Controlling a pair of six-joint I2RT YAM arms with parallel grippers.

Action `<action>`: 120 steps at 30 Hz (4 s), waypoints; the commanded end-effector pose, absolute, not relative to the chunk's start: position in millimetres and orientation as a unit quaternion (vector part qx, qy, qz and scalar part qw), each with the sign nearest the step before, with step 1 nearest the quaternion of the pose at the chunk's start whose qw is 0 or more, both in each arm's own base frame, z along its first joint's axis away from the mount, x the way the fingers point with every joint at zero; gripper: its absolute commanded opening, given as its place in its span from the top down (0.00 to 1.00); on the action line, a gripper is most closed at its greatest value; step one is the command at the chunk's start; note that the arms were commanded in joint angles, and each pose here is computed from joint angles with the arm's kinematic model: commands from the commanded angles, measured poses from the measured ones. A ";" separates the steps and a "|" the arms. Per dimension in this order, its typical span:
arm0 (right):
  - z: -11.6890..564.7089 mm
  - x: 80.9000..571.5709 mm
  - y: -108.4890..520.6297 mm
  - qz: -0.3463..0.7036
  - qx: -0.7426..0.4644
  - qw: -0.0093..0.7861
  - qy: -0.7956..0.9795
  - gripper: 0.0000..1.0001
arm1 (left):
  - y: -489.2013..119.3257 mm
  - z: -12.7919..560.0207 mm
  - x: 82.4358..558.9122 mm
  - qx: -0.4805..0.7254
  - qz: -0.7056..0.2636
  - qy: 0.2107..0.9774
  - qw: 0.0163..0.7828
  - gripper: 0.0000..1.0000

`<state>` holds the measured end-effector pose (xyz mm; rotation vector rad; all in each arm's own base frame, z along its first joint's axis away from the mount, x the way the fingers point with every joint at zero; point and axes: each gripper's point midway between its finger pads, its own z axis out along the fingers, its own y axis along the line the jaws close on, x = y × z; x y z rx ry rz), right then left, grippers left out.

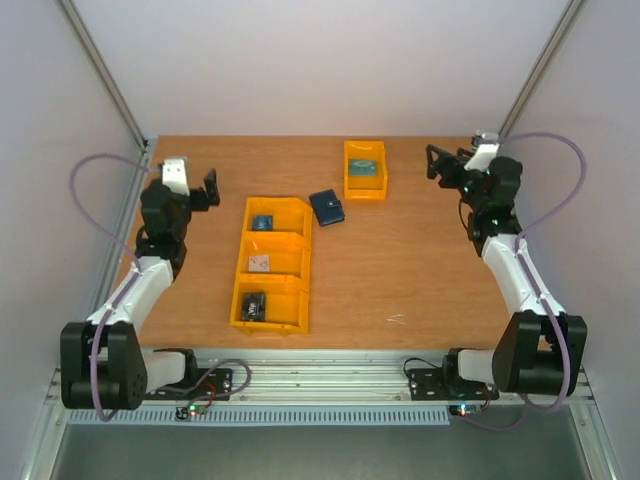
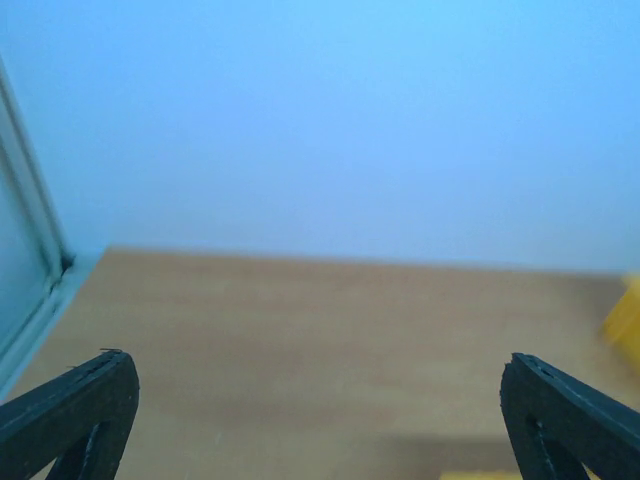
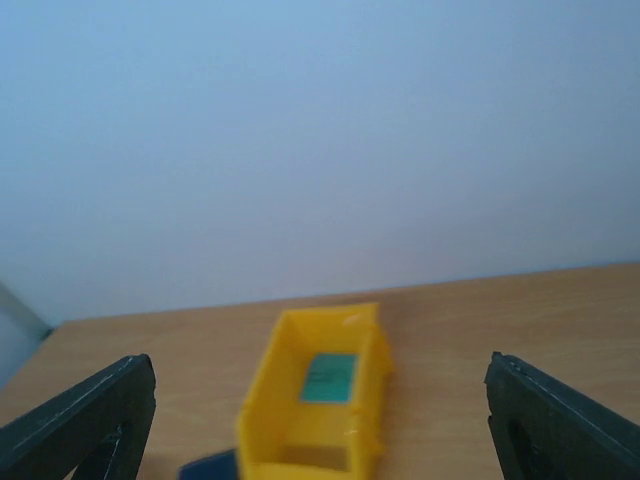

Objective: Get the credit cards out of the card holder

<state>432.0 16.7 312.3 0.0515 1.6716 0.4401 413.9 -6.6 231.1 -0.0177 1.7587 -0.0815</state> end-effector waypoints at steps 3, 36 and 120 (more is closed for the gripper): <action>242.1 435.4 108.8 0.267 0.005 0.462 0.846 0.11 | -38.0 307.8 410.1 -0.067 -0.214 0.733 0.642 0.01; 38.7 468.1 240.1 0.291 0.039 0.094 0.951 0.60 | -88.7 295.1 393.0 -0.051 -0.305 0.744 0.593 0.01; 488.4 229.9 294.5 0.470 -0.416 0.432 0.648 0.99 | -242.2 476.9 236.7 0.310 -0.577 0.535 0.534 0.91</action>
